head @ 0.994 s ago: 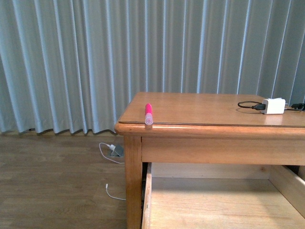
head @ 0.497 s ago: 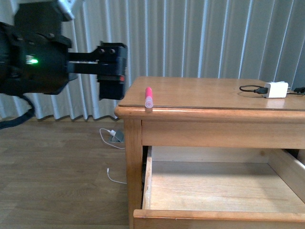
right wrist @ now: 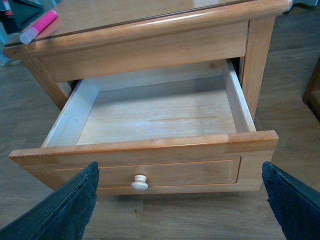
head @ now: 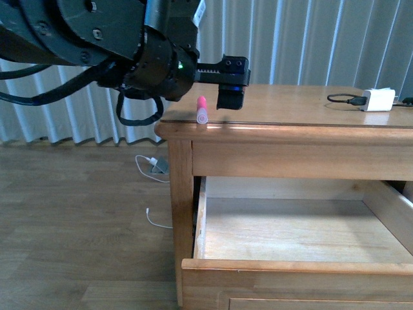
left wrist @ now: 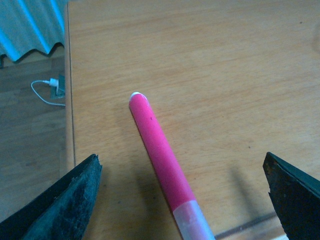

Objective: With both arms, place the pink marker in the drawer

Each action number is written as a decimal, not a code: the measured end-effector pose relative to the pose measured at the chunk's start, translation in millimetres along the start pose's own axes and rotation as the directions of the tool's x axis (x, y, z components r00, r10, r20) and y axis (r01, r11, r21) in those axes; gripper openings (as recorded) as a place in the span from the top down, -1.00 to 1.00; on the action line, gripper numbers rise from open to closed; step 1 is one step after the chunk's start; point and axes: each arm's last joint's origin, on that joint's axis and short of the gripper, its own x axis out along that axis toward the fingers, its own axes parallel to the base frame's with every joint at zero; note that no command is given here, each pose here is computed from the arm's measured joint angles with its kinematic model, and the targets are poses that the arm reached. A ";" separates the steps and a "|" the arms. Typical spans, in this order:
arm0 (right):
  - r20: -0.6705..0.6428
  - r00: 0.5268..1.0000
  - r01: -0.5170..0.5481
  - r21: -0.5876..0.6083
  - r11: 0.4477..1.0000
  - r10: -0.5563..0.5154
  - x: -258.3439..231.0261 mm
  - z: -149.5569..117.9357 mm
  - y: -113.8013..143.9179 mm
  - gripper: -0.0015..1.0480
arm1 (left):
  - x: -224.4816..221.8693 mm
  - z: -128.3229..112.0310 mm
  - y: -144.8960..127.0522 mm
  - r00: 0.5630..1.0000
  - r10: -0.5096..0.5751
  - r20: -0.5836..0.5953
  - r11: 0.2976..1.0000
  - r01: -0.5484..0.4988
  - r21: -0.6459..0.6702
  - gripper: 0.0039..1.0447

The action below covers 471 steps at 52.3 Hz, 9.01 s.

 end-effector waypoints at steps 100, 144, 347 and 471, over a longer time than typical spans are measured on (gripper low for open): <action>0.000 1.000 0.000 0.000 1.000 0.000 0.0 0.0 0.0 -0.84 | -70.0 -16.1 -24.7 0.880 -0.428 -0.207 0.851 0.469 0.237 0.73; 0.000 1.000 0.000 0.000 1.000 0.000 0.0 0.0 0.0 -0.84 | 6.0 -104.2 -91.7 0.859 -0.343 -0.380 0.870 0.443 0.216 0.73; -0.521 0.853 -0.025 -0.097 0.995 -0.030 87.6 -28.5 23.0 -0.84 | -329.6 -178.9 76.3 0.929 0.286 0.235 0.958 -0.267 -0.109 -0.89; -0.118 0.992 0.019 -0.189 0.982 -0.042 171.9 16.4 31.2 -0.84 | -329.6 -178.9 76.3 0.929 0.286 0.235 0.958 -0.267 -0.109 -0.89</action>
